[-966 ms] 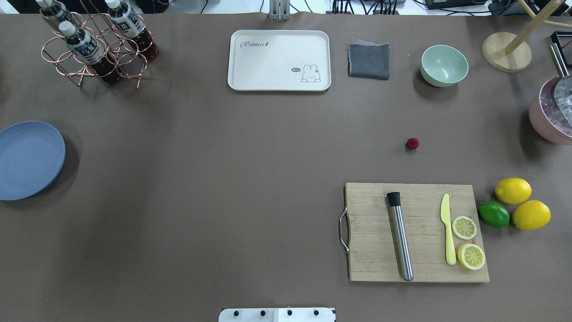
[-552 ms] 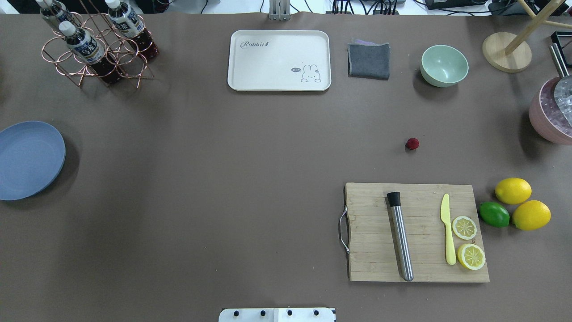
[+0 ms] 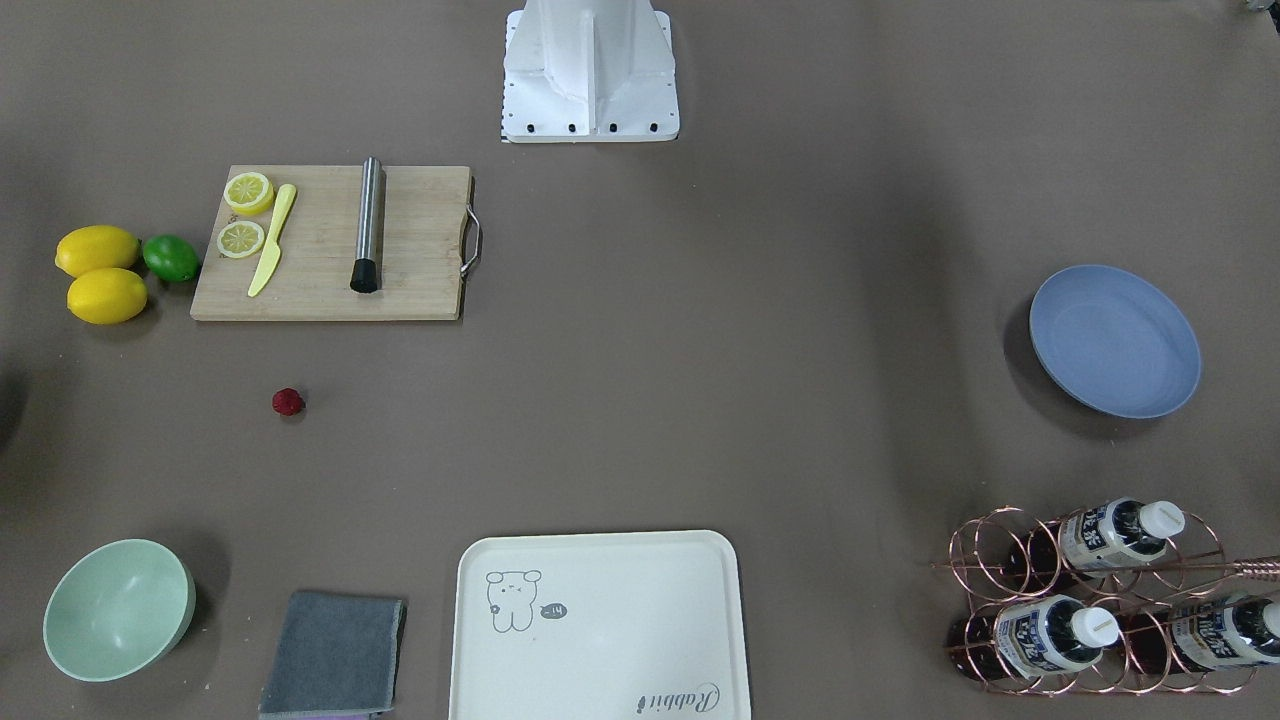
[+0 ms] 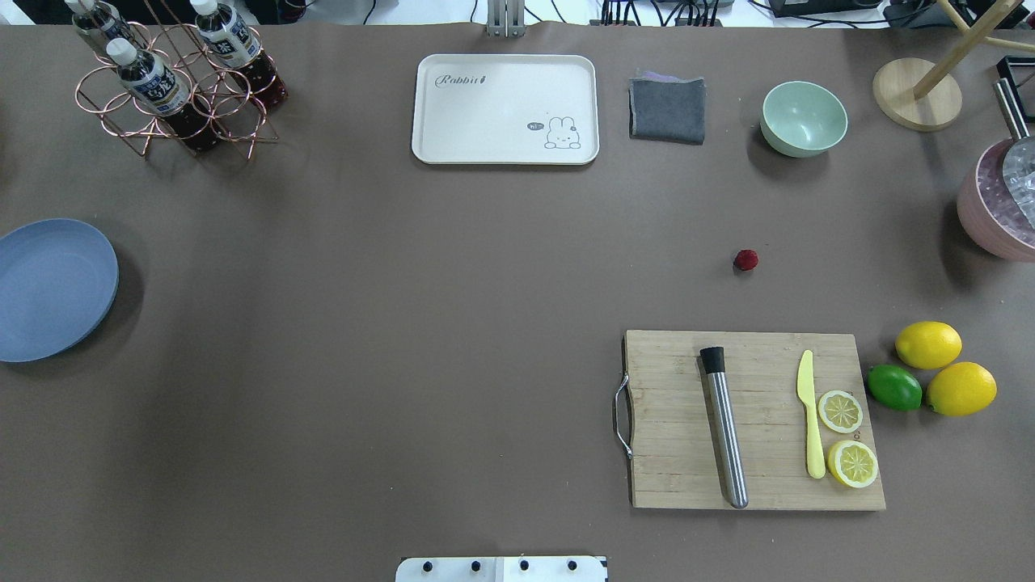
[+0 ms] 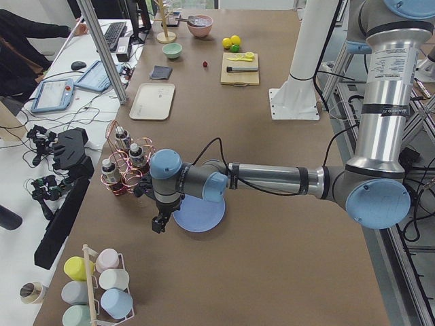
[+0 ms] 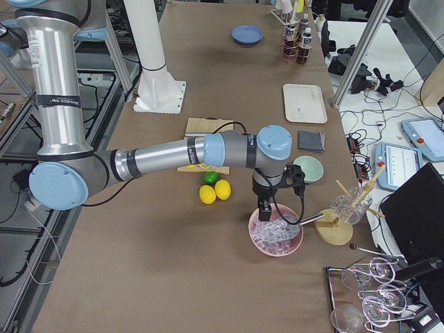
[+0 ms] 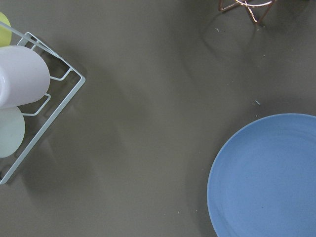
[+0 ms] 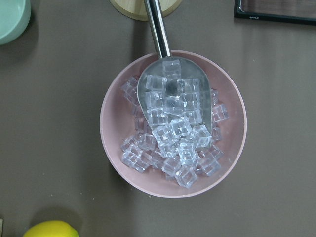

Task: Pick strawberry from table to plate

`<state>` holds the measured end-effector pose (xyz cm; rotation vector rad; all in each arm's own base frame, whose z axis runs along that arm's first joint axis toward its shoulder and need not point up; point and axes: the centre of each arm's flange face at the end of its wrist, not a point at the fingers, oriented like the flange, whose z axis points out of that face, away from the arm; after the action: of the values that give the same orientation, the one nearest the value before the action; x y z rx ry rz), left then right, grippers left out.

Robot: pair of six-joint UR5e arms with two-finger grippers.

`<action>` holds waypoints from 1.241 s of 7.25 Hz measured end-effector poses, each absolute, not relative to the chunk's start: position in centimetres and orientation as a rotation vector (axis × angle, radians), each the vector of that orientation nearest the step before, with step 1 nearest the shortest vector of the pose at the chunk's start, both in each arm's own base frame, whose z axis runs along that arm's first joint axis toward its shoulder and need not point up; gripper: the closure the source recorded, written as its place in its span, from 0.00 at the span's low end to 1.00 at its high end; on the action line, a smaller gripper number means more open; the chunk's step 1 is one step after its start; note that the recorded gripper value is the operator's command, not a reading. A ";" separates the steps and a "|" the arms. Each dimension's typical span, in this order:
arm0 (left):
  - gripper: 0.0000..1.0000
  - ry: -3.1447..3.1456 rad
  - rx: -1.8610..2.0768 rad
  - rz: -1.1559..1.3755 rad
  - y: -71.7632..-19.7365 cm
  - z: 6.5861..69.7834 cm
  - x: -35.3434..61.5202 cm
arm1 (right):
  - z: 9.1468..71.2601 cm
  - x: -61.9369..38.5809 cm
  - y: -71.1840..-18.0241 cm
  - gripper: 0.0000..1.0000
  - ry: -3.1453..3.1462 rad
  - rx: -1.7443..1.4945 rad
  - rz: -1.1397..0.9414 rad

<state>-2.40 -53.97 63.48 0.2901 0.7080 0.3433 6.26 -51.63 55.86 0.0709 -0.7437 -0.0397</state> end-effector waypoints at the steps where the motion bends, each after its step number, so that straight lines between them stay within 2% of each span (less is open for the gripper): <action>1: 0.02 0.746 0.296 0.303 -54.0 65.1 -2.1 | 55.1 3.6 -52.4 0.00 -0.753 0.084 -0.015; 5: 0.02 0.850 0.264 0.200 -52.7 69.4 4.2 | 51.7 -4.8 -53.9 0.00 -0.802 0.079 0.080; 9: 0.03 0.902 0.252 0.196 -50.5 71.9 9.5 | 49.9 -7.4 -54.5 0.00 -0.819 0.054 0.122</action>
<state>9.50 -50.46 71.92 0.2525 0.9024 0.1964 -7.45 -54.49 49.93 0.0539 -0.8186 0.1222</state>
